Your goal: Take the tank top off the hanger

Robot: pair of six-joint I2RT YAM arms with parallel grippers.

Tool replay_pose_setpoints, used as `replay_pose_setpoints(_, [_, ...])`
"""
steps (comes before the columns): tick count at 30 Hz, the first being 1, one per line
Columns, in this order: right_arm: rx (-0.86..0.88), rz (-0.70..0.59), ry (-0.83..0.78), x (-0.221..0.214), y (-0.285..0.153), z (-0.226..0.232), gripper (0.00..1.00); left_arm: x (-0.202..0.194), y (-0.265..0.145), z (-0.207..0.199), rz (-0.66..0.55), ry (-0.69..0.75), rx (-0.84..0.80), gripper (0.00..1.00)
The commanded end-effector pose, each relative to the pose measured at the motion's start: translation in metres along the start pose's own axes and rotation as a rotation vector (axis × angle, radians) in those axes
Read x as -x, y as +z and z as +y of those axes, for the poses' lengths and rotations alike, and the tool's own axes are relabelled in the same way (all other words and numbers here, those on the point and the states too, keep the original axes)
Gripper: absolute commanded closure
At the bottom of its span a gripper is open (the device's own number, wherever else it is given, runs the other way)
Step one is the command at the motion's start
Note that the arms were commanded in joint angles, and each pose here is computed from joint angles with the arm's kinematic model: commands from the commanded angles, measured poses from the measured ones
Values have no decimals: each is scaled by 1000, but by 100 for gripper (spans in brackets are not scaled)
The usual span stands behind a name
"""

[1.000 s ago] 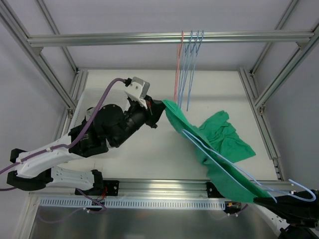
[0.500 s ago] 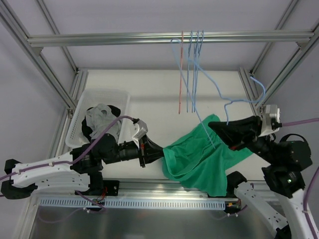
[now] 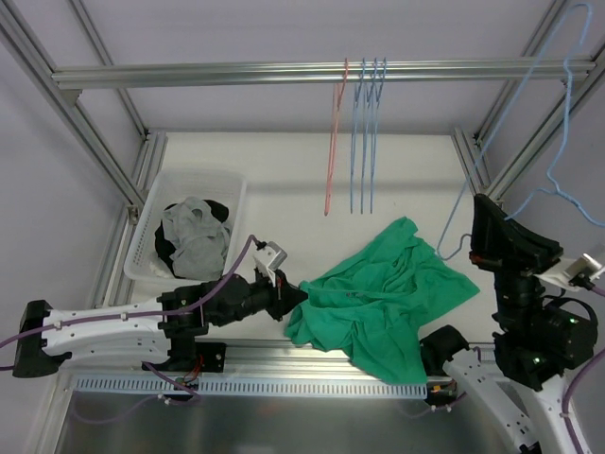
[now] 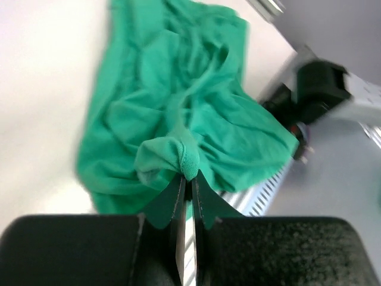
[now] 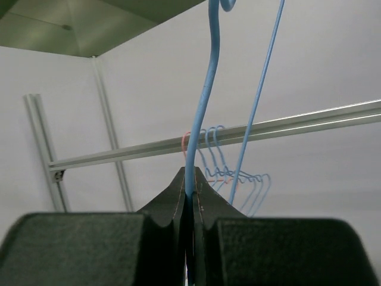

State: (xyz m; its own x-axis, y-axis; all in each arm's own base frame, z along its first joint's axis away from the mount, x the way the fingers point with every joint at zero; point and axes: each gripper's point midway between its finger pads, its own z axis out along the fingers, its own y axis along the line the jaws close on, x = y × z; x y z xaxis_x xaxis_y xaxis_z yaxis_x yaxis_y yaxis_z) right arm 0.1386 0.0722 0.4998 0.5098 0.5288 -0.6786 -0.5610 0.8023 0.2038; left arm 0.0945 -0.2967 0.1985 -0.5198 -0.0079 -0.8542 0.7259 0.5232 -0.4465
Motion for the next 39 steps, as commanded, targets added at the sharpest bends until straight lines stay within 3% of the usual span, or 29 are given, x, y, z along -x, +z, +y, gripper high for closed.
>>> replay_pose_setpoints(1, [-158,13,-141,36,-10,-26,100,16,-3,39,-123,-119,239,100])
replay_pose_setpoints(2, [-179,228,-167,-1,-25,-33,100,14,-6,48,-126,-167,289,100])
replay_pose_setpoints(3, [-155,258,-154,22,-27,-23,100,8,-11,58,-113,-169,339,100])
replay_pose_setpoints(5, [-204,532,-135,-20,-50,-30,100,12,-17,70,-145,-192,410,100])
replay_pose_setpoints(8, [-219,703,-89,-43,-75,-28,100,13,-23,78,-143,-164,452,98])
replay_pose_setpoints(16, [-215,967,-6,-88,-108,-20,100,22,-28,72,-121,-84,430,73])
replay_pose_setpoints(18, [-202,1013,-8,-100,-96,-18,100,23,-27,68,-98,-59,410,47])
replay_pose_setpoints(20, [-183,1012,-7,-103,-79,-15,100,28,-28,62,-98,-55,390,2])
replay_pose_setpoints(31, [-201,1056,-99,-129,46,-25,100,10,-36,56,-4,-17,329,1])
replay_pose_setpoints(32, [-215,1109,-106,-148,50,-30,100,8,-37,56,2,-19,324,1])
replay_pose_setpoints(39, [-298,1123,-155,-174,86,-59,100,-4,-45,62,10,-47,316,1])
